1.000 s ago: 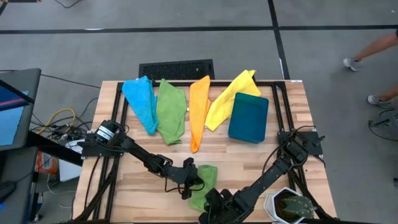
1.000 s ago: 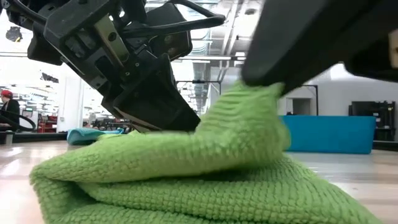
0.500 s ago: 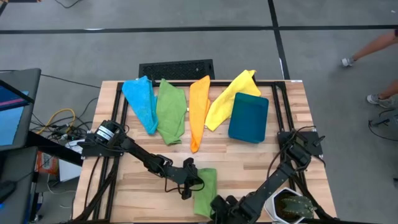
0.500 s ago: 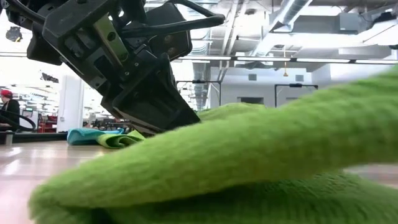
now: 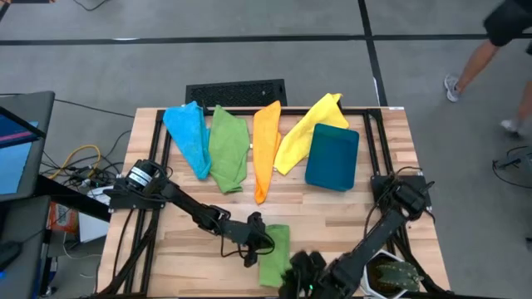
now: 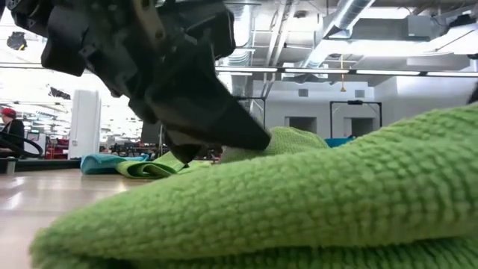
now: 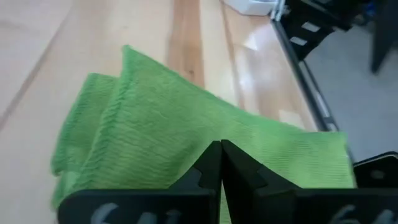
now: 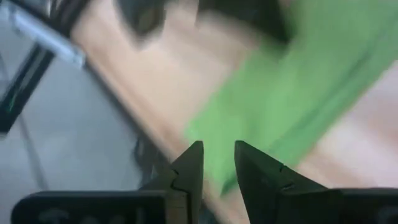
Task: Fold microfiber towels
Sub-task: Fold the bottom green microfiber cloth, then put the bottom green microfiber cloth into the blue bin
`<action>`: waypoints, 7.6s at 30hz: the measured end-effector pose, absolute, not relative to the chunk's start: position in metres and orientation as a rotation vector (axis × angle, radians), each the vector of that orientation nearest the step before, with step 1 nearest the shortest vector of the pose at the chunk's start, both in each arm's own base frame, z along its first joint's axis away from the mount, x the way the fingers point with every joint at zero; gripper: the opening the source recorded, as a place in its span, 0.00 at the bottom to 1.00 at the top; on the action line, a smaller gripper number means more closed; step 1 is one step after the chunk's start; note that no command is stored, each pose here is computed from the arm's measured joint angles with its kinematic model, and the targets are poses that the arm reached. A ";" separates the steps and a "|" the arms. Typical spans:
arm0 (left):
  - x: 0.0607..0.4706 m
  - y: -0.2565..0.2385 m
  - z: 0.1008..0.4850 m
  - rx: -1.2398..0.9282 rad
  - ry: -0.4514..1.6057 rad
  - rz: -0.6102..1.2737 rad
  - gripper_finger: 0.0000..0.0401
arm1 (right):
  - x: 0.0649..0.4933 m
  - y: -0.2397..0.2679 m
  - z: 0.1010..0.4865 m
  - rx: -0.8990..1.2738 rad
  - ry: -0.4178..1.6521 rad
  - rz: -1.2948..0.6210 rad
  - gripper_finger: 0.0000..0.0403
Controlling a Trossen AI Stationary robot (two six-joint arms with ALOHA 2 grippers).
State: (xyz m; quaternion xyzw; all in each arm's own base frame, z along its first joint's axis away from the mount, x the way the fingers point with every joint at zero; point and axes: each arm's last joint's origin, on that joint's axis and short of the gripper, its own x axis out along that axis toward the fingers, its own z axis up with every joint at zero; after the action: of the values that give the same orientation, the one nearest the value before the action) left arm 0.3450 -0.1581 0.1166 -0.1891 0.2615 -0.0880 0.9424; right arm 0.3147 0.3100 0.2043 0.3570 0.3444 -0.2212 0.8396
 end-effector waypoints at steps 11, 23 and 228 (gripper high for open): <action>0.340 -0.124 0.153 -0.372 0.616 -0.077 0.00 | 0.358 0.246 0.180 0.447 0.843 -0.612 0.27; 0.332 -0.122 0.152 -0.350 0.695 -0.026 0.00 | 0.349 0.218 0.145 0.334 1.006 -0.733 0.27; 0.224 0.063 0.362 -0.250 0.522 0.306 0.00 | 0.233 -0.083 0.346 -0.283 1.401 -0.651 0.04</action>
State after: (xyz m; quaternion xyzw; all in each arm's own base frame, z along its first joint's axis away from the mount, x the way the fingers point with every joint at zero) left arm 0.2238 0.0629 0.3621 -0.1229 0.2565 0.1501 0.9469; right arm 0.2334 -0.0833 0.3465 -0.1274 0.6308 -0.2932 0.7070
